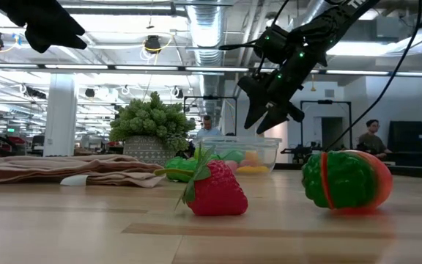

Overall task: Pick and placing Produce into tupperware
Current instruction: Put the left strawberry into the transparent bin

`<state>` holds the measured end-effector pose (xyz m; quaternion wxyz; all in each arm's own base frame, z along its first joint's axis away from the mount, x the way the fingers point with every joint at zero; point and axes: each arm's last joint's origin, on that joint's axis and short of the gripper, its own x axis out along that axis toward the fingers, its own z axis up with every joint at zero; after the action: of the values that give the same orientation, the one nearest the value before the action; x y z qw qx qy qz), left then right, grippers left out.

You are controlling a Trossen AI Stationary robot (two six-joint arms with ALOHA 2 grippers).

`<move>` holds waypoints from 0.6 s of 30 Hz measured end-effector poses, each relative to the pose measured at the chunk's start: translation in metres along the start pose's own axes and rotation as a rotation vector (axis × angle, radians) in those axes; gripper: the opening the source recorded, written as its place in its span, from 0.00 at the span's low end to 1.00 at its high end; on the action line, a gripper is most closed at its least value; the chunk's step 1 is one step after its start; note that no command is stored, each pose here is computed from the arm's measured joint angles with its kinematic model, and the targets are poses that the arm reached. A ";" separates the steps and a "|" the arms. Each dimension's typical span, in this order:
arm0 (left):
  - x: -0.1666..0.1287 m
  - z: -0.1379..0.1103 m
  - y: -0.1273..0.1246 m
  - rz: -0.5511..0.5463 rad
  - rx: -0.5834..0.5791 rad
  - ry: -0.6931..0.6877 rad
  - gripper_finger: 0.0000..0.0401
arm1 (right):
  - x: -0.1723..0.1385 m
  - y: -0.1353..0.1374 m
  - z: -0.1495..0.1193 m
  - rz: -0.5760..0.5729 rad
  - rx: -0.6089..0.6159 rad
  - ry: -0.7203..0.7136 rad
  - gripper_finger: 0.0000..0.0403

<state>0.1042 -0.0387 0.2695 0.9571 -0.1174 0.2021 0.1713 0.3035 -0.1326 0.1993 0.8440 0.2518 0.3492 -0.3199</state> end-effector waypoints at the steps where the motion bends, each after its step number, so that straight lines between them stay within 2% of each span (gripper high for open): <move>1: 0.000 0.000 0.000 0.000 0.000 0.000 0.45 | 0.000 0.000 0.000 0.002 0.000 -0.003 0.47; 4: 0.000 0.001 0.000 -0.004 -0.014 -0.006 0.45 | 0.000 0.001 0.000 0.010 -0.002 0.000 0.46; 9: 0.000 0.005 -0.004 -0.034 -0.082 -0.038 0.45 | -0.002 0.003 0.000 0.092 -0.048 0.027 0.45; 18: 0.000 0.005 -0.005 -0.067 -0.187 -0.018 0.45 | -0.025 0.014 0.004 0.209 -0.149 -0.010 0.44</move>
<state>0.1076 -0.0417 0.2747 0.9489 -0.2113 0.1728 0.1581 0.3013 -0.1173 0.2236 0.8908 0.2218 0.3399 -0.2044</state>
